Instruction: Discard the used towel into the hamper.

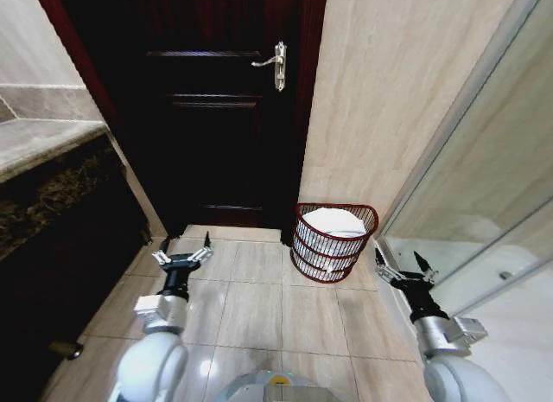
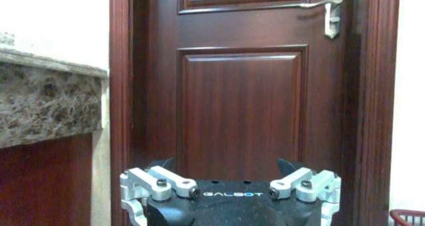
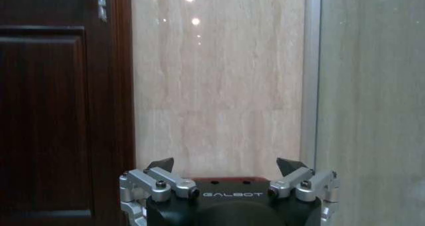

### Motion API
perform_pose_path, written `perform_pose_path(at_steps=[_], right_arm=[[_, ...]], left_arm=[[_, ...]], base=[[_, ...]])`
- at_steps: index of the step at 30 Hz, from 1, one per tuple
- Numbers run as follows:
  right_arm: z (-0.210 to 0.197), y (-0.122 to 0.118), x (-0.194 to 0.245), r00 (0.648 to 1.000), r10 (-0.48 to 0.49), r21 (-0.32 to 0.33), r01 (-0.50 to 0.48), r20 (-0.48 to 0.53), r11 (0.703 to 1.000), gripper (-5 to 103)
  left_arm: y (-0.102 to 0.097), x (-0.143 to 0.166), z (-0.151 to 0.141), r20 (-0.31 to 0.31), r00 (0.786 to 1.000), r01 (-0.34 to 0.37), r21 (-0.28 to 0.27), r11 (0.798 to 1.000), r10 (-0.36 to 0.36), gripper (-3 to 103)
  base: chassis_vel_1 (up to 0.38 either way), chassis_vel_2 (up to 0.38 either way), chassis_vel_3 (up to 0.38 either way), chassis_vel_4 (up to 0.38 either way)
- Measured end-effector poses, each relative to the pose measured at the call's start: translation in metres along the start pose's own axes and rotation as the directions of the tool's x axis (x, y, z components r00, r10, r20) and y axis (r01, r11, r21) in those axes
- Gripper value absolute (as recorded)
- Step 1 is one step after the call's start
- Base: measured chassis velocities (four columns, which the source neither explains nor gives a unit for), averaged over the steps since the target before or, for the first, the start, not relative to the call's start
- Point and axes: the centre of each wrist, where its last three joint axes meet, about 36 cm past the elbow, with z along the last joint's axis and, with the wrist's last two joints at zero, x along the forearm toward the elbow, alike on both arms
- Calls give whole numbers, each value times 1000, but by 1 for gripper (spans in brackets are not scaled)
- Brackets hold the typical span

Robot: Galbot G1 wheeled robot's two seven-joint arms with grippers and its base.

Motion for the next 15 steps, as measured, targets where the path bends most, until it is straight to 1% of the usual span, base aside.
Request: perform_pose_path(at_steps=[6, 9, 10, 13, 14, 15], right_arm=[[-8, 7, 0, 1000, -10, -15, 10, 15, 1000, 100], [-12, 12, 0, 1000, -11, -28, 12, 28, 1000, 100], [-12, 12, 0, 1000, -11, -28, 12, 28, 1000, 100], [-15, 15, 1, 999, -14, -37, 15, 39, 999, 100], [-17, 16, 2, 999, -16, -40, 18, 43, 999, 100], [-17, 16, 2, 999, -16, -40, 18, 43, 999, 100]], left_arm=[[1, 2, 2, -27, 999, -19, -20, 1000, 18, 100], [5, -1, 19, -41, 998, -58, -28, 998, 56, 100], [5, -1, 19, -41, 998, -58, -28, 998, 56, 100], [12, -6, 41, -32, 997, -78, -32, 996, 77, 100], [14, -6, 46, -27, 996, -84, -20, 996, 84, 100], [14, -6, 46, -27, 996, -84, -20, 996, 84, 100]], base=[[0, 0, 0, 0], [0, 0, 0, 0], [0, 0, 0, 0], [0, 0, 0, 0], [0, 0, 0, 0], [0, 0, 0, 0]])
